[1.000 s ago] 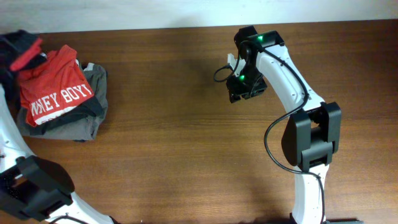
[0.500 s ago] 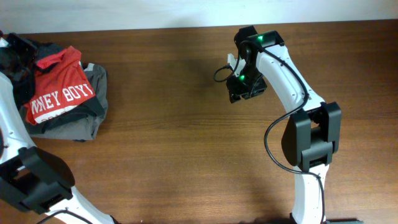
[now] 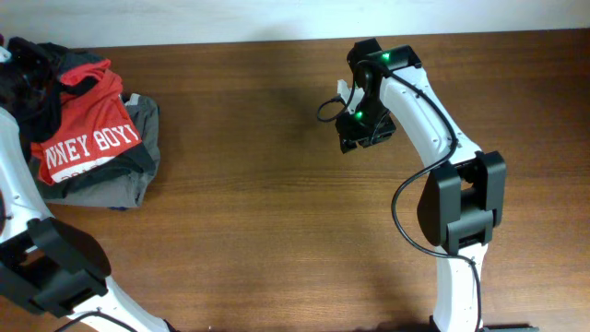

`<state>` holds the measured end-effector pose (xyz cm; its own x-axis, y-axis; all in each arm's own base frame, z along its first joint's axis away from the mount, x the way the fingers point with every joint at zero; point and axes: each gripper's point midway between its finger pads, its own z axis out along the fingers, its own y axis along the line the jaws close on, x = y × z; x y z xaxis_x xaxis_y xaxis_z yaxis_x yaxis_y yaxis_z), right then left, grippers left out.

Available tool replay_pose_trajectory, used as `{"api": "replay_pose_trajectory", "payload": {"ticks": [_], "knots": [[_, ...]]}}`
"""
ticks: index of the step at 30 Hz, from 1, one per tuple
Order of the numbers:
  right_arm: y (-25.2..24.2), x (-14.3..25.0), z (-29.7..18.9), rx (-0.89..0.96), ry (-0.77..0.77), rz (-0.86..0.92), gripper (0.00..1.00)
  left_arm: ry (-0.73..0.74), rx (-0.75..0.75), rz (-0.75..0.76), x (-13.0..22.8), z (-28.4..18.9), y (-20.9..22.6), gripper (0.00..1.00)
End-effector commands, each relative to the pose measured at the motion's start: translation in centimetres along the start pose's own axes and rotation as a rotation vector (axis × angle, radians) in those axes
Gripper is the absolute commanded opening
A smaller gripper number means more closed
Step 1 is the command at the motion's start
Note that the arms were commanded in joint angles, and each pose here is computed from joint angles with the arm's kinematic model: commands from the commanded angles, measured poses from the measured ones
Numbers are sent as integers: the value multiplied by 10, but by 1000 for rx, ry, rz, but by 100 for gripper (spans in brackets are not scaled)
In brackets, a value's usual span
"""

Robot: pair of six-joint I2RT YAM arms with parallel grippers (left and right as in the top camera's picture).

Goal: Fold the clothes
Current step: 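Carry the pants left and lower them onto the red shirt stack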

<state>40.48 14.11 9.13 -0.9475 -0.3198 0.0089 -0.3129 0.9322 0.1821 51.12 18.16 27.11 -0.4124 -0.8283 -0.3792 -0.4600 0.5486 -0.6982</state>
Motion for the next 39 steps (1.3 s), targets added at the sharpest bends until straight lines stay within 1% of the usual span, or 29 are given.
{"api": "replay_pose_trajectory", "payload": {"ticks": [1,4,8,14,17,22,27,36,37,38,39], "knots": [[1,-2,-7,11,-22,-18,53,71,12,-51,17,-1,-4,0],[1,-3,-7,12,-25,-18,53,157,-42,-80,42,-1,5,0],[1,-3,-7,12,-25,-18,53,243,-91,23,74,4,3,0],[1,-3,-7,12,-25,-18,53,214,-422,102,93,1,42,0],[1,-3,-7,12,-25,-18,53,171,-510,146,91,-1,48,0],[1,-3,-7,11,-24,-17,53,156,-526,160,90,-1,48,0],[1,-3,-7,11,-23,-18,53,101,-577,177,78,-3,54,0],[1,-3,-7,12,-24,-18,53,84,-573,178,75,-2,53,0],[1,-3,-7,12,-24,-18,53,88,-576,177,75,-3,54,1],[1,-3,-7,12,-24,-18,53,91,-578,176,76,-3,54,5],[1,-3,-7,12,-24,-18,53,98,-582,175,78,-4,55,16]]}}
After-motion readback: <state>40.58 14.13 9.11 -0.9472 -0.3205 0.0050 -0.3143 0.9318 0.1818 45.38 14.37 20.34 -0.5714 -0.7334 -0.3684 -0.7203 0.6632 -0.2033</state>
